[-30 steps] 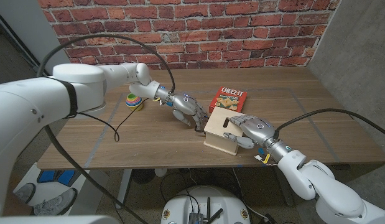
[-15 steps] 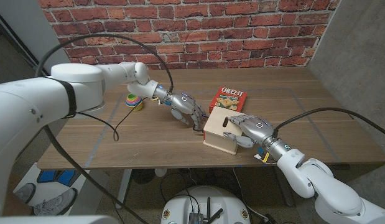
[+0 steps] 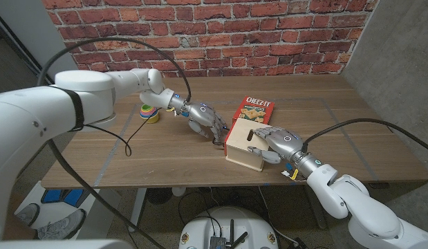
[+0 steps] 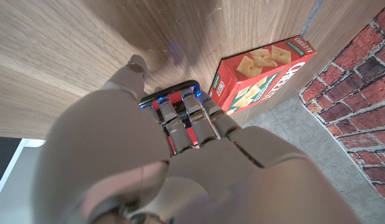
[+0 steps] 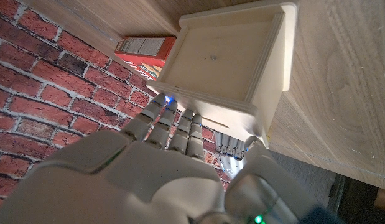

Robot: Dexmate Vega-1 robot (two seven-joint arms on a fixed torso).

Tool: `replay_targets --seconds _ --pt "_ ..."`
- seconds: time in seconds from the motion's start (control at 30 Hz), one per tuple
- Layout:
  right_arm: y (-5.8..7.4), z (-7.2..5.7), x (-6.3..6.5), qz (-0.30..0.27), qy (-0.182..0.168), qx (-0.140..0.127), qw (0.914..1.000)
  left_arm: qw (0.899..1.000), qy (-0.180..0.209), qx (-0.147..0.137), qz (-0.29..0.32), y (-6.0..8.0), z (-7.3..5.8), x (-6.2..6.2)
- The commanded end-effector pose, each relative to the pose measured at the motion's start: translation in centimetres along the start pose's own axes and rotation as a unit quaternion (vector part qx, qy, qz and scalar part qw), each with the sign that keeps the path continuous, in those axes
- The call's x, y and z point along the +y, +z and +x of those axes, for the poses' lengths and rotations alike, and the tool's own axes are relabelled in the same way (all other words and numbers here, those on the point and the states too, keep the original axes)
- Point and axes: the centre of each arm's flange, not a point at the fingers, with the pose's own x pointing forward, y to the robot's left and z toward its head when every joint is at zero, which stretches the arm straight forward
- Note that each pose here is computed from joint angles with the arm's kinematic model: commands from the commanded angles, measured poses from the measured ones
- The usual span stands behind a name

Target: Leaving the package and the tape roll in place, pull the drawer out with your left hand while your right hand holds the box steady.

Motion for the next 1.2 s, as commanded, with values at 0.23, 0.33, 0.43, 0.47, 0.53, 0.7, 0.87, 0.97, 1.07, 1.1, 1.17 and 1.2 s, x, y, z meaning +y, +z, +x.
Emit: replay_targets --seconds 0.23,0.33,0.43,0.47,0.53,0.7,0.87,0.97,1.07,1.1,1.17,1.2 --pt "-0.2 0.3 0.2 -0.008 0.008 -0.001 0.9999 1.000 -0.015 0.006 0.004 -0.4 -1.3 -0.1" --pt "-0.1 0.3 0.3 -0.008 0.008 -0.001 0.9999 1.000 -0.018 0.004 0.005 -0.4 -1.5 0.0" --pt "-0.1 0.3 0.3 -0.008 0.007 -0.001 0.9999 1.000 -0.021 0.004 0.006 -0.5 -1.7 0.0" --pt "-0.1 0.2 0.3 -0.009 0.007 -0.002 0.9999 1.000 -0.022 0.004 0.006 -0.5 -1.7 0.0" --pt "-0.1 0.2 0.2 -0.009 0.008 -0.003 0.9999 1.000 -0.025 0.002 0.007 -0.5 -1.8 0.0" --pt "-0.1 0.1 0.2 -0.009 0.010 -0.001 0.9999 1.000 -0.026 0.002 0.008 -0.6 -2.1 0.1" --pt "0.0 -0.1 0.2 -0.010 0.011 0.000 0.9999 1.000 -0.026 0.001 0.007 -0.5 -2.2 0.1" --pt "0.0 -0.1 0.2 -0.009 0.011 0.001 0.9999 1.000 -0.025 0.000 0.008 -0.5 -2.4 0.2" --pt "0.0 -0.2 0.3 -0.009 0.011 0.001 0.9999 1.000 -0.025 -0.001 0.008 -0.4 -2.5 0.3" --pt "-0.1 -0.2 0.3 -0.009 0.011 0.001 0.9999 1.000 -0.025 -0.001 0.008 -0.4 -2.6 0.3" --pt "-0.1 -0.2 0.2 -0.009 0.011 0.002 0.9999 1.000 -0.024 -0.001 0.008 -0.4 -2.7 0.2" --pt "-0.1 -0.2 0.2 -0.009 0.010 0.003 0.9999 1.000 -0.023 0.000 0.007 -0.4 -2.7 0.2"
